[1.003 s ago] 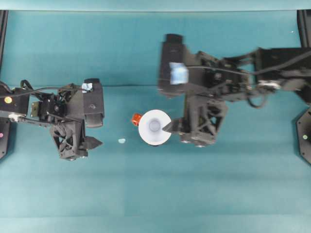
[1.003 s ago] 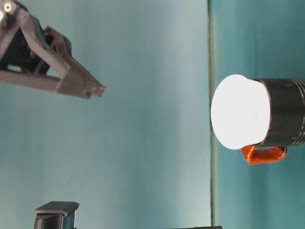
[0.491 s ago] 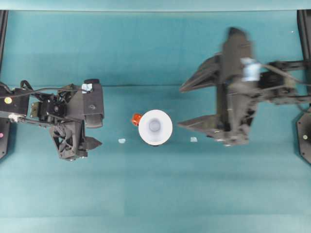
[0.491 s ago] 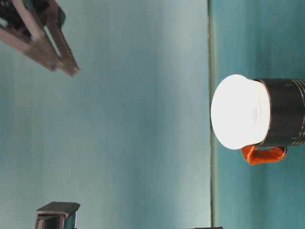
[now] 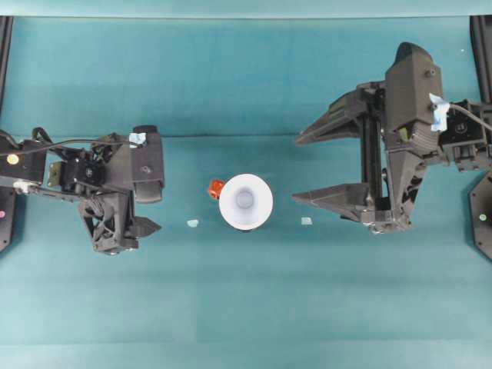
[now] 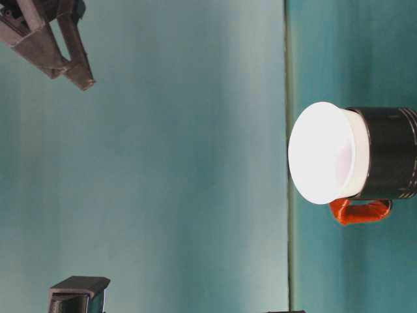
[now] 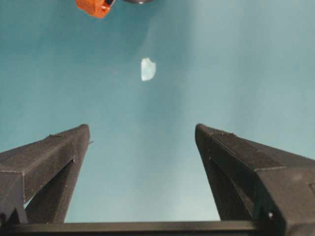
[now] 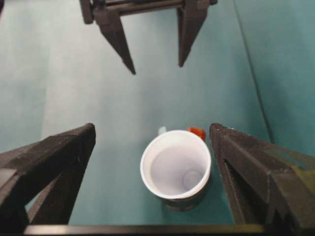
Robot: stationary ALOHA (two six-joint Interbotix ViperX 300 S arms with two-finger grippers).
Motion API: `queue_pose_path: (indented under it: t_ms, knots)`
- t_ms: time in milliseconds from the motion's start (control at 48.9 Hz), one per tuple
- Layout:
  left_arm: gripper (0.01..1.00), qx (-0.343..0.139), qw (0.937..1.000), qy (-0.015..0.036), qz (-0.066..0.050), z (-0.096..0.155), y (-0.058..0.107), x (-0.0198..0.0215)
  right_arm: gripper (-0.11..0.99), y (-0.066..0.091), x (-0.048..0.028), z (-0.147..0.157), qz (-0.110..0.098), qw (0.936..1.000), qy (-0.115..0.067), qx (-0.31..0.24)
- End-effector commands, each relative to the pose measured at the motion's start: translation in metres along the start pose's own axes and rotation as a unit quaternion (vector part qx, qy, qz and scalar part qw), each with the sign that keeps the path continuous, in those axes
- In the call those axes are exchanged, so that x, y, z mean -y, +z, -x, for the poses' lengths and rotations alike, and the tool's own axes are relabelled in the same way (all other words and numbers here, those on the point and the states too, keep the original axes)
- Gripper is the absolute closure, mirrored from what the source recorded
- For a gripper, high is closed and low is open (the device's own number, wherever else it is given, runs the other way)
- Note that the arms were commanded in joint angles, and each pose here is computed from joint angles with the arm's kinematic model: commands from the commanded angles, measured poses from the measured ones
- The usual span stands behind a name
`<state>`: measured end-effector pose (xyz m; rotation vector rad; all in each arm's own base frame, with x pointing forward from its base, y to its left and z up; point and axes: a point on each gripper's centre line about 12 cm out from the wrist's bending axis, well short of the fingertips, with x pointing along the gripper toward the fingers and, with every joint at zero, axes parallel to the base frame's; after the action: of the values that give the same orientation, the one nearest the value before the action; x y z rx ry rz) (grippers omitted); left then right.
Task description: Put the paper cup into the moved red handle cup holder.
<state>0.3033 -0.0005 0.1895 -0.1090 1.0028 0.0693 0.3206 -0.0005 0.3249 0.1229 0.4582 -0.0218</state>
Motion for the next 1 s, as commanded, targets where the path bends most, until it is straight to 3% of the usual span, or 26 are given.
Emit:
queue_pose_path:
  t_ms: [0,982]
  knots:
    - [0.048,0.011,0.9999,-0.0019,-0.002,0.0034,0.0043,0.0018,0.01,0.0046,-0.0015,0.0017,0.003,0.9999,0.002,0.010]
    - [0.048,0.010,0.9999,-0.0040,-0.006,0.0030,0.0040,0.0041,0.01,0.0001,-0.0009,-0.0015,0.001,1.0000,0.001,0.002]
